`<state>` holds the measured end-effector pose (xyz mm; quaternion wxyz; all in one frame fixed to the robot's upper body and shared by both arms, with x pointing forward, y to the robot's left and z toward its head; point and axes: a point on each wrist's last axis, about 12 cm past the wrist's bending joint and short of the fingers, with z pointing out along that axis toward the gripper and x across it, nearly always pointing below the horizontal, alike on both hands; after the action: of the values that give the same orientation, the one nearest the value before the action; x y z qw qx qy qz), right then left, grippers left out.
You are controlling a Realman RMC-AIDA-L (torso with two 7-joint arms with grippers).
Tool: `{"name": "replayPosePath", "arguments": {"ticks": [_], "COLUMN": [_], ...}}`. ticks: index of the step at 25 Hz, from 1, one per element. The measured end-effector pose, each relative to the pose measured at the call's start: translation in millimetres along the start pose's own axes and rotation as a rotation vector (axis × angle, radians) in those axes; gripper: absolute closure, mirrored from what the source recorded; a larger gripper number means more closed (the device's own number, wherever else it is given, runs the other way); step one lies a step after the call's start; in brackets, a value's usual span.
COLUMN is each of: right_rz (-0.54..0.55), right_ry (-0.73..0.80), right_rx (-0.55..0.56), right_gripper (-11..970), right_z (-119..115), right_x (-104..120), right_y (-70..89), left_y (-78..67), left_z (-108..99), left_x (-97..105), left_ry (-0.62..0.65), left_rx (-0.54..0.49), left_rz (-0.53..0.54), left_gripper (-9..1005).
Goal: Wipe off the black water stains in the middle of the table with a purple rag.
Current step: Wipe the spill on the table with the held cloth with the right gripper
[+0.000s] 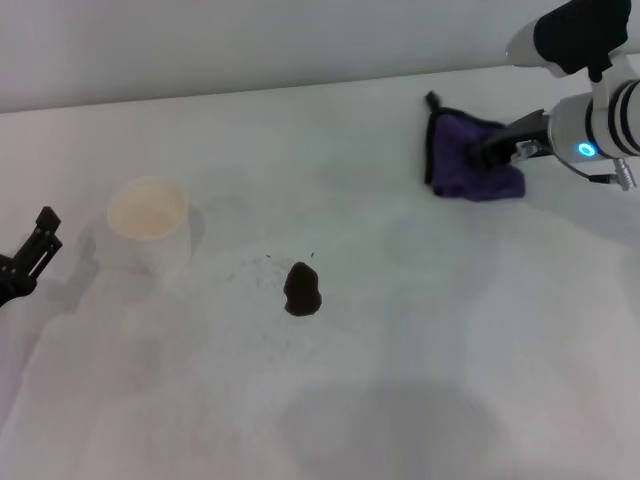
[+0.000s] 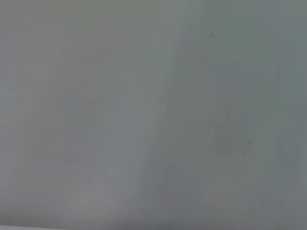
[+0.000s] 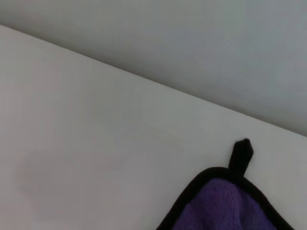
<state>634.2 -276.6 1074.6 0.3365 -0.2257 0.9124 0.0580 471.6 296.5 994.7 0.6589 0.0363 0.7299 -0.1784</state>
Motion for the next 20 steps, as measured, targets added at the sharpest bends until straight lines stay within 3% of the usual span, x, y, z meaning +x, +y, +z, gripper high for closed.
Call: {"name": "replayPosePath", "arguments": {"ticks": [8,14,20], "right_rz": [-0.025,-0.142,-0.272], "right_ry": [-0.110,-0.089,-0.084], "right_rx": [-0.313,-0.506,-0.602], "right_gripper": [864,863,863], "right_z": [-29.0,-24.4,-12.5], "right_x": [0.3,10.6,16.6], "right_y": [32.4,83.9,138.0], "left_y": [0.0,0.0,-1.1], "left_z": [0.3,1.1,3.5], "left_x": [0.0,-0.3,-1.1], "left_ry": [0.001,0.001,0.000], "left_rx": [0.000,0.001,0.009], "left_rz": [0.000,0.001,0.003], "left_gripper": [125,125,124]}}
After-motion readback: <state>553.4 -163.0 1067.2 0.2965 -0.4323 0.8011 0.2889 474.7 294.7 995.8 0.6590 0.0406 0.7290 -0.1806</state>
